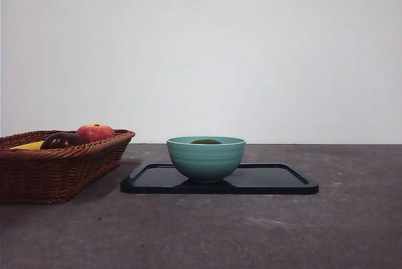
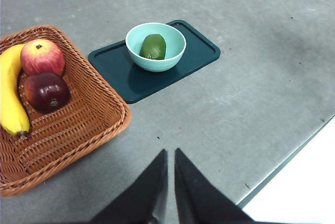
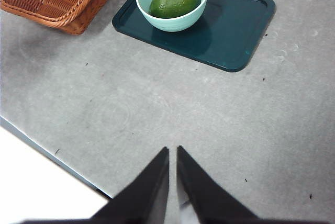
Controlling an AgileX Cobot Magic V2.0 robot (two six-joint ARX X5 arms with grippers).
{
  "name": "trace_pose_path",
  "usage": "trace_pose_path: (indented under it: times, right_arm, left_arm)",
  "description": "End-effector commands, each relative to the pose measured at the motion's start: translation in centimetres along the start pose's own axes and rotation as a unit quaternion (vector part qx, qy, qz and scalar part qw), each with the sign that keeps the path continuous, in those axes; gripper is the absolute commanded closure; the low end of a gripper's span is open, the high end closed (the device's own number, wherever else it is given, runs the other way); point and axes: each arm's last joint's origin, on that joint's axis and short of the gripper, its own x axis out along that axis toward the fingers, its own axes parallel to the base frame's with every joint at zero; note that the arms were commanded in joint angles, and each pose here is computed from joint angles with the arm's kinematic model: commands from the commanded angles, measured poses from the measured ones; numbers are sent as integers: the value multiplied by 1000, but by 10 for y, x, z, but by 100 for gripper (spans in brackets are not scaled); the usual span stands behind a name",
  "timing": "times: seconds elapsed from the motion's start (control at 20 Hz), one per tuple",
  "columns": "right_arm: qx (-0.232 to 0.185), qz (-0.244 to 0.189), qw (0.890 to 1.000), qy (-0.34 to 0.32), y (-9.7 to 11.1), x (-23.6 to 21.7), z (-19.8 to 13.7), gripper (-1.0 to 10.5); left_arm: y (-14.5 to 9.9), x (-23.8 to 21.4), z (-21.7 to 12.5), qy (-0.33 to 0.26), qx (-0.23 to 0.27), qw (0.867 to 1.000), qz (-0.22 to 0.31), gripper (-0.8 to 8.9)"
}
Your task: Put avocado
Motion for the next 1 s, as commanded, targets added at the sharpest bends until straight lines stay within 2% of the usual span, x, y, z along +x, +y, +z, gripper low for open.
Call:
trace_pose_path:
  times: [0.05, 0.15, 0.25, 0.4, 0.45, 0.6, 0.7, 0.75, 1.0]
  right_arm:
    - [2, 6, 1000, -5, 1, -1, 2, 926]
    - [2, 6, 1000, -5, 1, -1, 2, 927]
    - [2, 6, 1000, -5, 1, -1, 2, 926]
    - [2, 6, 1000, -5, 1, -1, 2, 926]
    - [2, 6, 1000, -5, 1, -1, 2, 927]
    - [3, 6, 1000, -5, 1, -1, 2, 927]
    - [2, 6, 1000, -5, 1, -1, 2, 926]
    - [2, 6, 1000, -5, 1, -1, 2, 927]
    - [2, 6, 1000, -5, 1, -1, 2, 927]
  left_arm:
    - [1, -2, 3, -11, -7, 1000, 9, 794]
    - [4, -2, 3, -14, -28, 998, 48, 794]
    - [8, -2, 3, -17, -45, 993, 110, 794]
    - [17, -3, 6, -37, -65, 972, 223, 794]
    - [19, -2, 6, -38, -66, 967, 242, 794]
    - [30, 15, 1, -66, -34, 960, 271, 794]
    - [38, 31, -8, -103, -18, 961, 256, 794]
    - [43, 39, -15, -116, -17, 962, 246, 794]
    - [66, 90, -72, -145, -42, 952, 265, 794]
